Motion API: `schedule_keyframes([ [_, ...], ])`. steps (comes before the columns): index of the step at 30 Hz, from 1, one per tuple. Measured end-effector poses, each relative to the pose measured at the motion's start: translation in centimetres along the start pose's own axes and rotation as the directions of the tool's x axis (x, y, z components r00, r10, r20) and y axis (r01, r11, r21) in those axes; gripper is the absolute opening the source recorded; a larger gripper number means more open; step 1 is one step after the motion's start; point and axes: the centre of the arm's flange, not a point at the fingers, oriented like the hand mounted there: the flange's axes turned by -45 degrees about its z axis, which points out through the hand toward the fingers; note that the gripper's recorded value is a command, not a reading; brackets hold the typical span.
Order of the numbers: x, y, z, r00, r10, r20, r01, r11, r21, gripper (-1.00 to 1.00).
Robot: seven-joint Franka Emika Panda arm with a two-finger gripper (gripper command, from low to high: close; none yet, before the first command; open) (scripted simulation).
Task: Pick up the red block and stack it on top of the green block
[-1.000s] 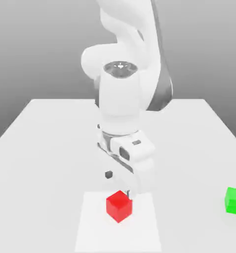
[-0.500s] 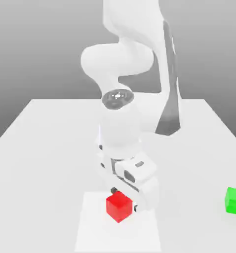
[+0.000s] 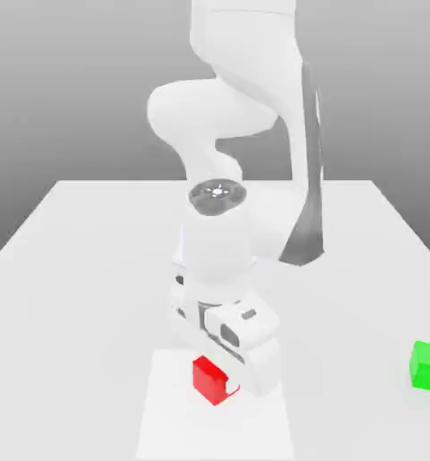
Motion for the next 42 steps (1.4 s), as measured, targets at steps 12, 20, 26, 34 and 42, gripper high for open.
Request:
schedule_keyframes([
  [12,0.4,0.6,-3.7,0.999,-0.003,-0.038,0.002,1.0,-0.024,-1.0],
  [20,0.0,0.1,-6.4,1.0,-0.019,0.015,0.019,1.0,0.008,-1.0],
  [26,6.4,7.1,-6.2,0.891,-0.454,-0.006,0.453,0.89,0.048,-1.0],
  [34,16.5,14.5,-6.9,0.482,-0.876,-0.036,0.876,0.48,0.045,-1.0],
  [42,26.7,18.8,-8.4,0.014,-1.0,-0.007,1.0,0.014,0.025,-1.0],
])
